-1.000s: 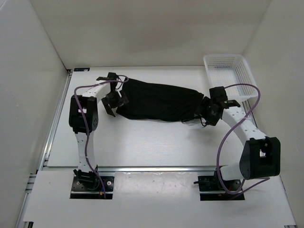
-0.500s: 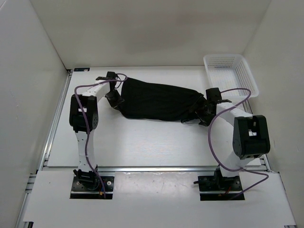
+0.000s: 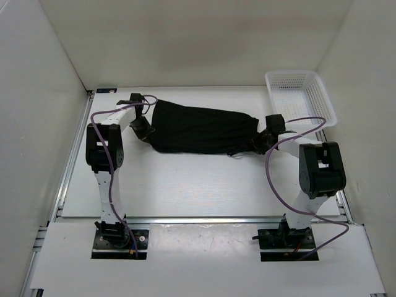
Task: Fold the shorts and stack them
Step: Fold the shorts
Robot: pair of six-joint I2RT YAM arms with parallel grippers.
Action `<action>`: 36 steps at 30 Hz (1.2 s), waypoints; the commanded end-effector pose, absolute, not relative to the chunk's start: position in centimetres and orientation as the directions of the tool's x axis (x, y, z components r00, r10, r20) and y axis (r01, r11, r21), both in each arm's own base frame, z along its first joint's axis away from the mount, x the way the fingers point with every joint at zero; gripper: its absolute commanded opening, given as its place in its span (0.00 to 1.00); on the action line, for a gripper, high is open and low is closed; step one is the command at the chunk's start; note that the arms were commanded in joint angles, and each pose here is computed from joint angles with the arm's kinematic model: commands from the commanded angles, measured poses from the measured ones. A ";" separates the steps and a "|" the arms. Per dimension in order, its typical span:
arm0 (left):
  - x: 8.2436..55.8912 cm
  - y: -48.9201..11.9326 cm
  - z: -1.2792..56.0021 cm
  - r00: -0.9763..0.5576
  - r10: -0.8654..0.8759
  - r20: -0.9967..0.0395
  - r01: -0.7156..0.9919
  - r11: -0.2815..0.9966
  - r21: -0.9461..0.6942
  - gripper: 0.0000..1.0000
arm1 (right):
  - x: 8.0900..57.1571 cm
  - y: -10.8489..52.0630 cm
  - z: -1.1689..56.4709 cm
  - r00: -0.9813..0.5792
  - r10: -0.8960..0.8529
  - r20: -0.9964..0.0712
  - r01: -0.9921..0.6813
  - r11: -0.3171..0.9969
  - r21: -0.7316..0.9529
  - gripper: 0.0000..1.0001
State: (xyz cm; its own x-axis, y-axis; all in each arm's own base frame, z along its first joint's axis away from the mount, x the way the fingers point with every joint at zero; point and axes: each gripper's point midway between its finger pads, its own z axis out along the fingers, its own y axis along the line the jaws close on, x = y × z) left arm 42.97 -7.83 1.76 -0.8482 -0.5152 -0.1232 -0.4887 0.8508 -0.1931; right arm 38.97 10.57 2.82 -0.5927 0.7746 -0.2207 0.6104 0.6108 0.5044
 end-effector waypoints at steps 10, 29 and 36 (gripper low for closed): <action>36.1 -4.9 5.3 -0.842 -0.521 -0.139 -0.496 0.850 -0.180 0.10 | 36.7 9.8 4.1 -0.647 0.698 -0.306 0.563 0.709 0.425 0.00; 31.5 -2.4 8.7 -0.821 -0.530 -0.210 -0.519 0.848 -0.110 0.71 | 29.0 10.6 4.6 -0.809 0.538 -0.234 0.393 0.793 0.465 0.86; 32.5 -0.6 8.3 -0.802 -0.557 -0.217 -0.553 0.829 -0.085 0.69 | 31.1 11.5 2.3 -0.788 0.587 -0.188 0.440 0.749 0.495 0.63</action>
